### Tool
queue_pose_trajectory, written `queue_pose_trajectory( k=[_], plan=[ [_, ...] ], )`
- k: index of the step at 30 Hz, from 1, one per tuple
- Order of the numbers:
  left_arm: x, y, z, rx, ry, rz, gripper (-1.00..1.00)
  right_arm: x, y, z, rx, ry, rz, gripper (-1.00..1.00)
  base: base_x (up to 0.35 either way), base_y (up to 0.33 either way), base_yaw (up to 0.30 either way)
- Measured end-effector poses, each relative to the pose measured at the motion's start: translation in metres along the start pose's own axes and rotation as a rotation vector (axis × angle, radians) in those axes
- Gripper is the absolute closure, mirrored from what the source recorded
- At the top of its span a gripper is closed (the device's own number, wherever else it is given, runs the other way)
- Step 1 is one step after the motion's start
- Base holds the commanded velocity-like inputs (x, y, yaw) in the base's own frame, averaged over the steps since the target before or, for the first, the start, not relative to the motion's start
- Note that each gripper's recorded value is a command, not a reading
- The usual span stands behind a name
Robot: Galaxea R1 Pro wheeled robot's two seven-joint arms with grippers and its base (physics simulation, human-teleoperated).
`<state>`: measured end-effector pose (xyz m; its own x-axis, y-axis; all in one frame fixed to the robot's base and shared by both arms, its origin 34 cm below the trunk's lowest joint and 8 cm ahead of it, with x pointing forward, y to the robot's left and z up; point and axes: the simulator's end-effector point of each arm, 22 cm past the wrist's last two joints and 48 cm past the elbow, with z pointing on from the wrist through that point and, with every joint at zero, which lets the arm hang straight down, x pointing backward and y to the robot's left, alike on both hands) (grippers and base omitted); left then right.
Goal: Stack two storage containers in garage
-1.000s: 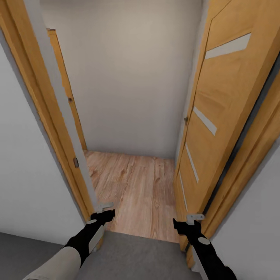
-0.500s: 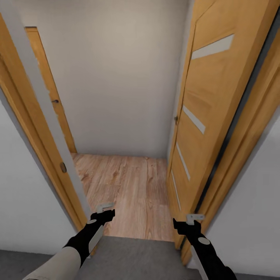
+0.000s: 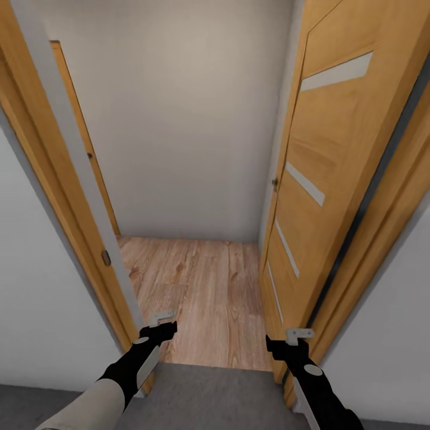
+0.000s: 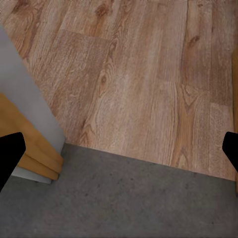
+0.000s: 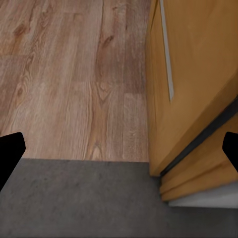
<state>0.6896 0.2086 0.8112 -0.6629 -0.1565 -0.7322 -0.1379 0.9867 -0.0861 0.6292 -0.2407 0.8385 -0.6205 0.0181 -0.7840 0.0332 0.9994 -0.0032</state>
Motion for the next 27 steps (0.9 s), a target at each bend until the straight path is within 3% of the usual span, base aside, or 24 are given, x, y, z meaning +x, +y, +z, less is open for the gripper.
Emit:
queue_pose_trajectory(
  k=[7, 27],
  plan=[
    [0.0003, 0.0001, -0.0001, -0.002, 0.001, 0.006, -1.0, 0.0, 0.0003, 0.0, 0.0, 0.0, -0.001, -1.0, 0.212, 0.0, 0.0],
    [-0.0019, 0.0036, 0.0006, -0.002, -0.007, 0.006, -1.0, 0.005, 0.0032, 0.0006, -0.004, 0.01, -0.003, -1.0, 0.007, 0.0, 0.0]
  ],
)
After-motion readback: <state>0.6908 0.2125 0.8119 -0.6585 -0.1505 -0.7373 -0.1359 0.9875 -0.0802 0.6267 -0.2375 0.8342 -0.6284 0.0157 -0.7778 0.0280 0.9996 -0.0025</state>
